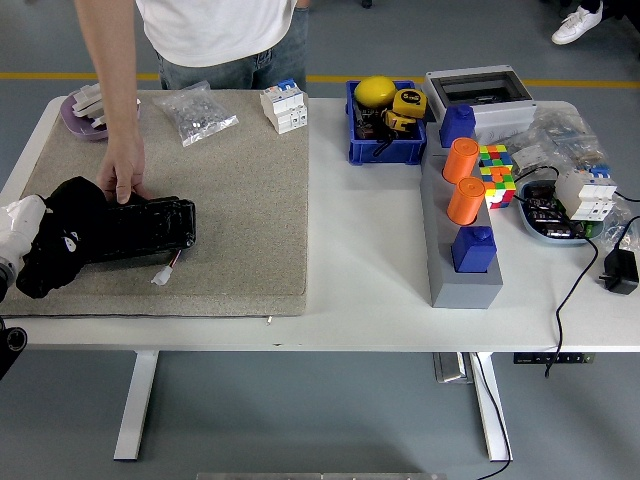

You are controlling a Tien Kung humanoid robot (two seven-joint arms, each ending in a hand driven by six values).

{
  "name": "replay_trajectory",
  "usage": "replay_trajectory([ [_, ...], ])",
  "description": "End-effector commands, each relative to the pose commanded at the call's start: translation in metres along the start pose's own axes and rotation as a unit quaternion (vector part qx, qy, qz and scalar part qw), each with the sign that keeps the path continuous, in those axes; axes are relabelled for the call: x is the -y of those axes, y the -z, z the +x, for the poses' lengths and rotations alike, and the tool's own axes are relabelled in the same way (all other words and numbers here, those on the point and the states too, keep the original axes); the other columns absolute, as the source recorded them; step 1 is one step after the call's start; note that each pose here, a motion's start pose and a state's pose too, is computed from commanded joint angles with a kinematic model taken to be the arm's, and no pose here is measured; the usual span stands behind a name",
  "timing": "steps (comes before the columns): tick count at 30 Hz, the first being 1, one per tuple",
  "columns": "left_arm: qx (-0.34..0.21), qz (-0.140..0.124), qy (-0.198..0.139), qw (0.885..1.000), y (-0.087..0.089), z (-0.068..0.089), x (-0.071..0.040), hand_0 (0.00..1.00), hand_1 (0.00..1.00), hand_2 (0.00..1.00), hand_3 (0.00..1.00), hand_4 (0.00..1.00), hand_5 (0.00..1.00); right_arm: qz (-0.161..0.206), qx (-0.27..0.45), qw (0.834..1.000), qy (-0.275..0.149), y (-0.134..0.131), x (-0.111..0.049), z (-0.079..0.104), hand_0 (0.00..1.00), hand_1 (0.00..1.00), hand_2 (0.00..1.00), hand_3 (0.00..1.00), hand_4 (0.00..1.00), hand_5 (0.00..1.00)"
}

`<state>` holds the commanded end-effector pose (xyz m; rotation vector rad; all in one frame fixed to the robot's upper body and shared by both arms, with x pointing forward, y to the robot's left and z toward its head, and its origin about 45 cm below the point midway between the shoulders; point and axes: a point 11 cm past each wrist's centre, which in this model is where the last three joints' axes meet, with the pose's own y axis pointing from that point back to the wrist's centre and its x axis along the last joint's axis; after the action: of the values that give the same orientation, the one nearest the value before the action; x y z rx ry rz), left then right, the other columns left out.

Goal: Pick the rag up,wipe the panel,place it on the desk

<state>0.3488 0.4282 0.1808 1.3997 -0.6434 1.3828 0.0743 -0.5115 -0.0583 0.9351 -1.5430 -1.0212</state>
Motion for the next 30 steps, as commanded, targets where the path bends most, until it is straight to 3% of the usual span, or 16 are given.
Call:
replay_trajectory([
  [9,0.002,0.023,-0.006,1.000,0.022,0.005,0.001,0.193,0.180,0.544,0.556,0.533,0.084,-0.001,-0.002,1.000,0.002,-0.001,0.000,0.000,0.676,0.663,0.701,0.646,0.998,0.461],
  [19,0.001,0.034,-0.010,0.999,0.031,0.006,0.000,0.193,0.180,0.543,0.553,0.535,0.086,-0.004,-0.004,1.000,0.003,-0.003,0.000,0.000,0.676,0.663,0.702,0.646,0.998,0.463],
  [23,-0.001,0.030,-0.011,0.999,0.026,0.007,0.000,0.193,0.180,0.542,0.554,0.535,0.087,-0.004,-0.005,1.000,0.004,-0.003,0.000,-0.001,0.676,0.662,0.701,0.647,0.998,0.463],
  [30,-0.005,-0.001,-0.009,1.000,0.000,0.005,-0.001,0.193,0.180,0.542,0.555,0.536,0.088,-0.003,-0.006,1.000,0.006,-0.001,0.000,-0.002,0.676,0.661,0.701,0.646,0.998,0.465],
])
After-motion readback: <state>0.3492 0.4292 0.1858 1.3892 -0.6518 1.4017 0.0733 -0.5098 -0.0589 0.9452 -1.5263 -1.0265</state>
